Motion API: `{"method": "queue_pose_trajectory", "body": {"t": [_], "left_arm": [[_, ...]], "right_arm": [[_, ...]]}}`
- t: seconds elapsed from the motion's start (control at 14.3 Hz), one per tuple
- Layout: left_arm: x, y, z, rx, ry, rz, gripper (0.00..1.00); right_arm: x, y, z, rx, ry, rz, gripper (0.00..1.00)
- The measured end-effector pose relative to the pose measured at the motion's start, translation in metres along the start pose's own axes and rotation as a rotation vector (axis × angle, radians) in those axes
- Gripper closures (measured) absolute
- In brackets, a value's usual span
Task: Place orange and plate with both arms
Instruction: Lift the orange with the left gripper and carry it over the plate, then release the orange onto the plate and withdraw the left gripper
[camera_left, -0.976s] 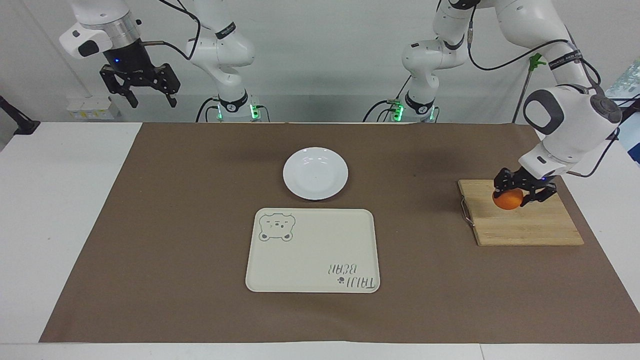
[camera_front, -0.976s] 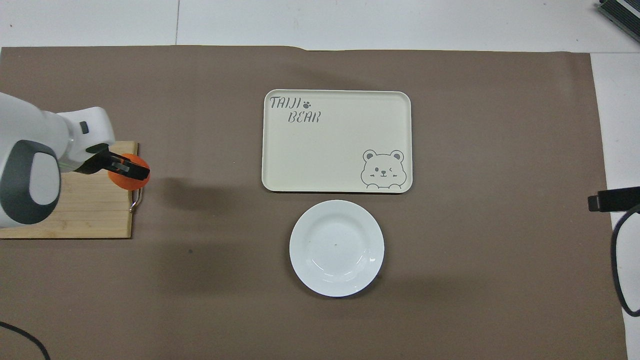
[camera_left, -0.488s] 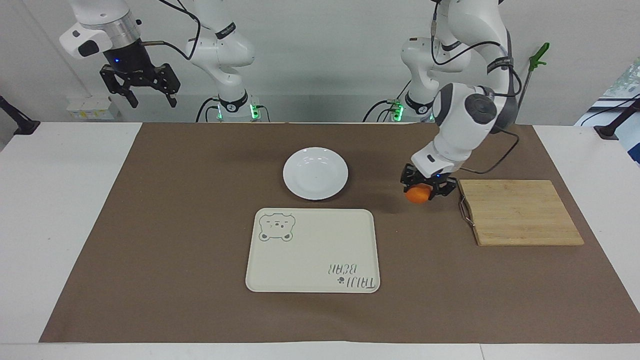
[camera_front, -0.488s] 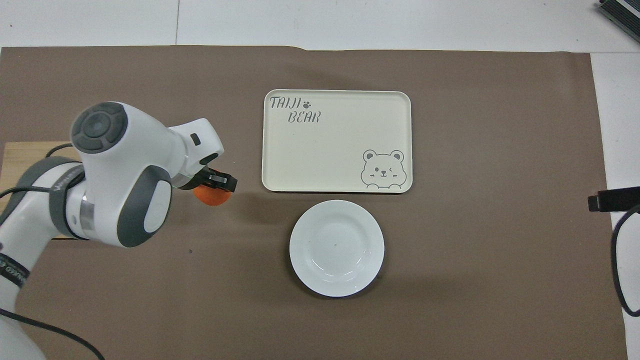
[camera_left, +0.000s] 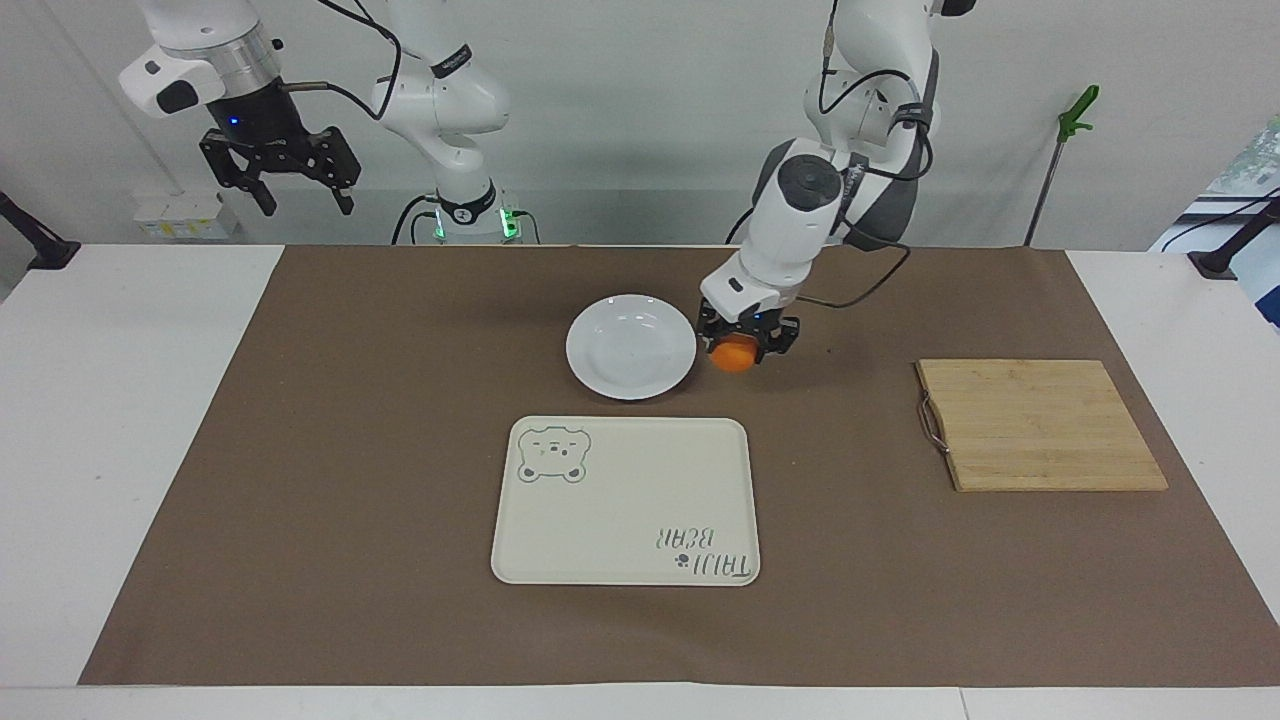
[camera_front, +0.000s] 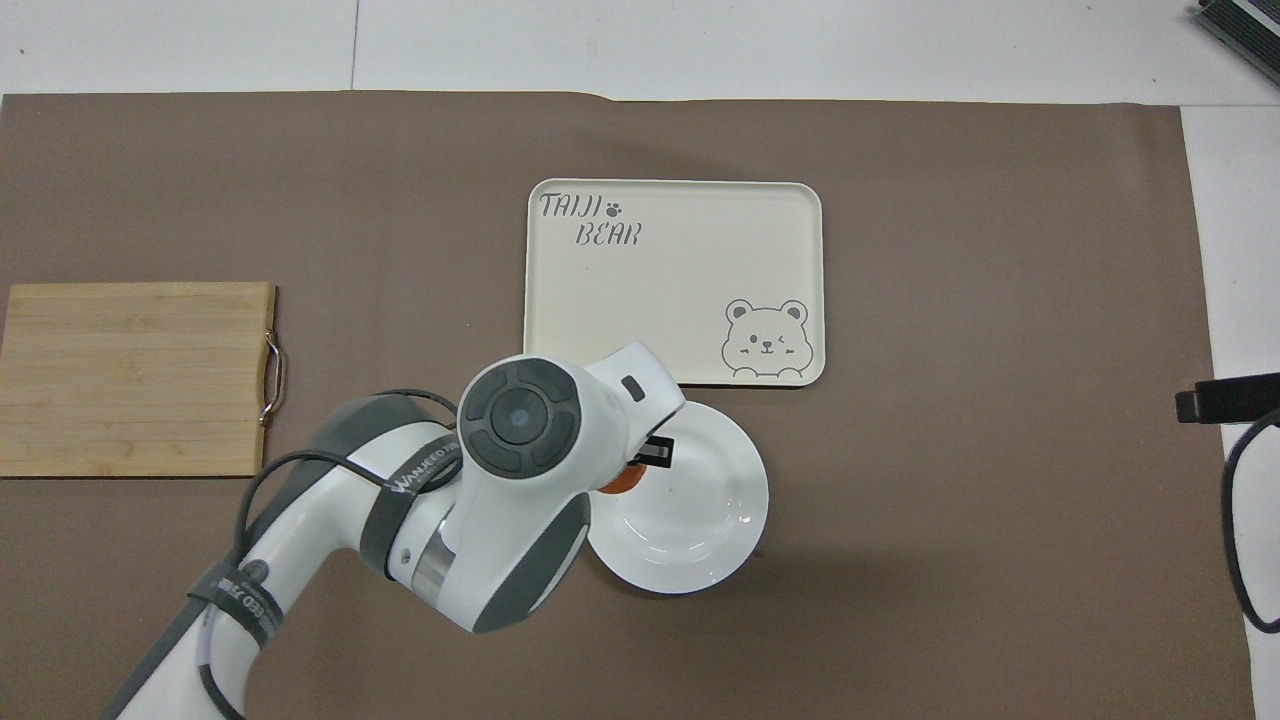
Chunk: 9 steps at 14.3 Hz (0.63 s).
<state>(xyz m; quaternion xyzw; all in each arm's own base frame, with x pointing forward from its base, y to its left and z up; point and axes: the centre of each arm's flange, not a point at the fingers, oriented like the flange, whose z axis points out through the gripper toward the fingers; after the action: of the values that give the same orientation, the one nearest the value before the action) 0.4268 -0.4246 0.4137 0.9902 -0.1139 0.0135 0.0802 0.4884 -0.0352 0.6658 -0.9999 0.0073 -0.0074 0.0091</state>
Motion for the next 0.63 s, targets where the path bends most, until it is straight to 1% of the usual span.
{"method": "queue_pose_trajectory", "body": {"t": [0.14, 0.28, 0.42, 0.63], "left_arm": [[-0.018, 0.032, 0.022, -0.013, 0.018, 0.021, 0.24], [-0.032, 0.049, 0.055, 0.002, -0.005, 0.050, 0.24], [-0.030, 0.047, 0.091, 0.017, -0.010, 0.048, 0.24], [-0.023, 0.041, 0.091, 0.015, -0.006, 0.030, 0.24]], "right_arm": [[0.000, 0.000, 0.000, 0.000, 0.000, 0.000, 0.00], [0.000, 0.000, 0.000, 0.000, 0.000, 0.000, 0.00], [0.000, 0.000, 0.000, 0.000, 0.000, 0.000, 0.00], [0.000, 0.004, 0.000, 0.001, 0.000, 0.008, 0.00]]}}
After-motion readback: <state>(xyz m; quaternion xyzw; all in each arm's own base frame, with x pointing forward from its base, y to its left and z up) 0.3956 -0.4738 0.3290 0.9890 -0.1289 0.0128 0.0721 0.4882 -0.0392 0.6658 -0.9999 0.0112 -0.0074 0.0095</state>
